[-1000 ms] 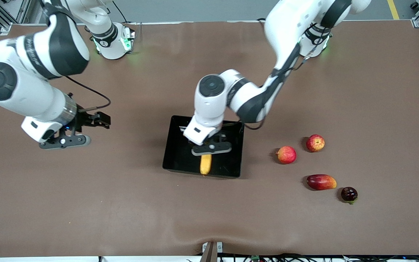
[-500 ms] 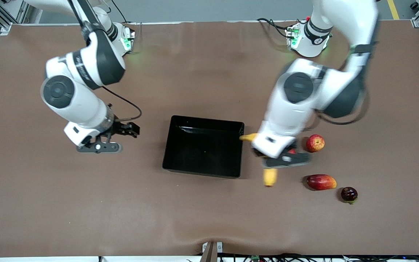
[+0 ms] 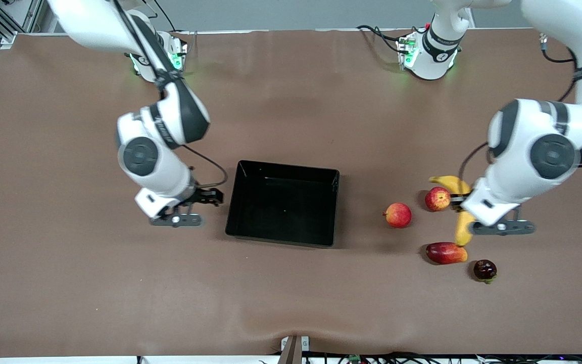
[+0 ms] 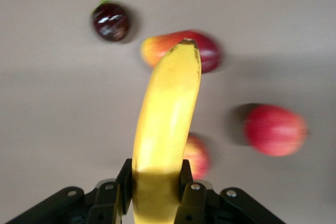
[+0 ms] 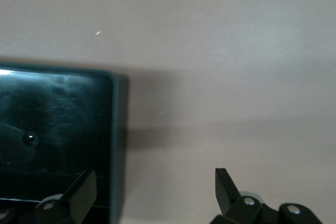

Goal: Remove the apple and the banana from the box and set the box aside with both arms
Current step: 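Place the banana beside the apples while the right gripper grasps the tray rim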

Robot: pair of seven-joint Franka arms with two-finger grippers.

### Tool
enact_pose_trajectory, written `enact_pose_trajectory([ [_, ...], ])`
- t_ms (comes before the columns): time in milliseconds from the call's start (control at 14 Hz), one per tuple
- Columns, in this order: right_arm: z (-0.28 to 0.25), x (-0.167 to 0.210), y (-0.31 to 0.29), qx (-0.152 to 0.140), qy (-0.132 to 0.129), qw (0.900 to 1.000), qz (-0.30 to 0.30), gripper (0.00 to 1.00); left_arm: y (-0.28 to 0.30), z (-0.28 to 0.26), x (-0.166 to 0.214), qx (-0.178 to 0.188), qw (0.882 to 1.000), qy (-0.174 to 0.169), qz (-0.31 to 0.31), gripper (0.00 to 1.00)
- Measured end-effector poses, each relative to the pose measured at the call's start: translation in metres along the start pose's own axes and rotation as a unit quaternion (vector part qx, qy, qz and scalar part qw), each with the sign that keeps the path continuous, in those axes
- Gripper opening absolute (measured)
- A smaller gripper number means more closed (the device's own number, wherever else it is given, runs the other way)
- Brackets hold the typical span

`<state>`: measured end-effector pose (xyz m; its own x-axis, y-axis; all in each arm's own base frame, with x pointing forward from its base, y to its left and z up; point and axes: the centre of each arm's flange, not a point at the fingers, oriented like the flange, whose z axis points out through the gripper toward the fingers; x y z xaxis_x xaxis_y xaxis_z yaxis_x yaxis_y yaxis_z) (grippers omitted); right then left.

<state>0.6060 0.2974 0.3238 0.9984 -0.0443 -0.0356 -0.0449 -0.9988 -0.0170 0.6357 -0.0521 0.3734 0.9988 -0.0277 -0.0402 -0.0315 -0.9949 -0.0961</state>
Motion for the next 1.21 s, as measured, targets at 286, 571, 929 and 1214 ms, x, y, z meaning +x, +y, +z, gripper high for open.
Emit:
enact_pose_trajectory([
  [286, 0.048, -0.017, -0.038, -0.006, -0.006, 1.0, 0.017, 1.0, -0.068, 0.097, -0.031, -0.014, 1.0, 0.018, -0.006, 0.38],
  [571, 0.079, -0.019, -0.038, -0.018, -0.024, 0.999, 0.022, 1.0, -0.085, 0.172, -0.056, -0.018, 1.0, 0.017, -0.005, 0.38],
  [929, 0.094, -0.023, -0.041, -0.024, -0.03, 0.998, 0.04, 0.96, -0.082, 0.193, -0.054, -0.023, 0.999, 0.022, -0.004, 0.43],
  [1214, 0.094, -0.024, -0.043, -0.024, -0.031, 0.998, 0.044, 0.48, -0.09, 0.136, -0.037, -0.013, 0.998, 0.064, -0.008, 0.89],
])
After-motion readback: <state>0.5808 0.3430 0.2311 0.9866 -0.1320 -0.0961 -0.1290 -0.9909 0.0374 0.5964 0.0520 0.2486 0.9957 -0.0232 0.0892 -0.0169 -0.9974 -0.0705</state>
